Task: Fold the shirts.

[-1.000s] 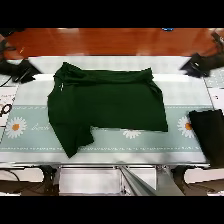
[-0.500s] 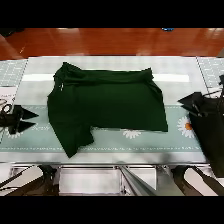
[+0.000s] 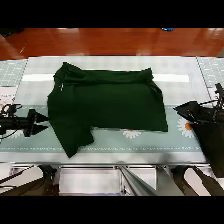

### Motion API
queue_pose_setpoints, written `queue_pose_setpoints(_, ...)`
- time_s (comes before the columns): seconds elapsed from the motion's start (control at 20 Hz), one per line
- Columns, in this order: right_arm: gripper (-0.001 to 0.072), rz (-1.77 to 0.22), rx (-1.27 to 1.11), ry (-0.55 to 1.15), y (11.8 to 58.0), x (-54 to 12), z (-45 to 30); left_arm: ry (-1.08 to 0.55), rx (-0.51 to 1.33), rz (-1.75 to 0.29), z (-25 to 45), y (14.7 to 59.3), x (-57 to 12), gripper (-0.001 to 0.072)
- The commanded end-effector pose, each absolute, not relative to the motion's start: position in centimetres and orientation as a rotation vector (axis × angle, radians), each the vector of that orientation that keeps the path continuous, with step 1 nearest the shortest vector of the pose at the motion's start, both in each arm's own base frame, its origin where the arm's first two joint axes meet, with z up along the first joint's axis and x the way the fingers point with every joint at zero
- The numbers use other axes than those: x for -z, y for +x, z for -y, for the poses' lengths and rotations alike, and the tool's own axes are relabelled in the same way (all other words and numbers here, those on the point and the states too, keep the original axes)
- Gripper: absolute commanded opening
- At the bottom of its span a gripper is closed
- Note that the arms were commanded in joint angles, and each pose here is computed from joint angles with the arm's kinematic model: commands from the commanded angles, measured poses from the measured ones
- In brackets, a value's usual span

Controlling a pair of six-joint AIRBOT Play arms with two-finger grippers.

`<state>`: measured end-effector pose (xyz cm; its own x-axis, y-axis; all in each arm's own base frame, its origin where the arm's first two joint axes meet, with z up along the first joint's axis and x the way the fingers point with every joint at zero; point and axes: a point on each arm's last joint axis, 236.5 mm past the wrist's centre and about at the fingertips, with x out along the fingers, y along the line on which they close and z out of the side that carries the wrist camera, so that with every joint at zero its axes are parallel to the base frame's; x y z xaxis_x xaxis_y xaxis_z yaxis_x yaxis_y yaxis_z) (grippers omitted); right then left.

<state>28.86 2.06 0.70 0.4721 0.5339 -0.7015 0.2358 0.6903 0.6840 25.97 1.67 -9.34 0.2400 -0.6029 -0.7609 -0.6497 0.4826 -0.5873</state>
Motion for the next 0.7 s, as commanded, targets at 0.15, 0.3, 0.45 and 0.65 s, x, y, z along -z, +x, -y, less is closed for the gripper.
queue_pose_setpoints(0.15, 0.0414, -1.056, -0.206, 0.863, 29.6, -1.2, -2.1, -1.084, -0.018, -1.466, 0.3, 27.4, 12.1, 0.0227)
queue_pose_setpoints(0.3, 0.0414, -1.114, -0.143, 0.793, 28.5, 0.4, -0.8, -1.026, 0.042, -1.441, 0.1, 28.4, 11.2, 0.0024)
queue_pose_setpoints(0.45, 0.0414, -1.303, 0.113, 0.697, 24.3, 4.8, 3.3, -1.007, 0.102, -1.456, 0.5, 28.3, 10.3, 0.0024)
queue_pose_setpoints(0.65, 0.0414, -1.457, 0.073, 0.784, 20.3, 7.3, 0.2, -0.988, 0.129, -1.459, 0.7, 28.2, 10.2, 0.0024)
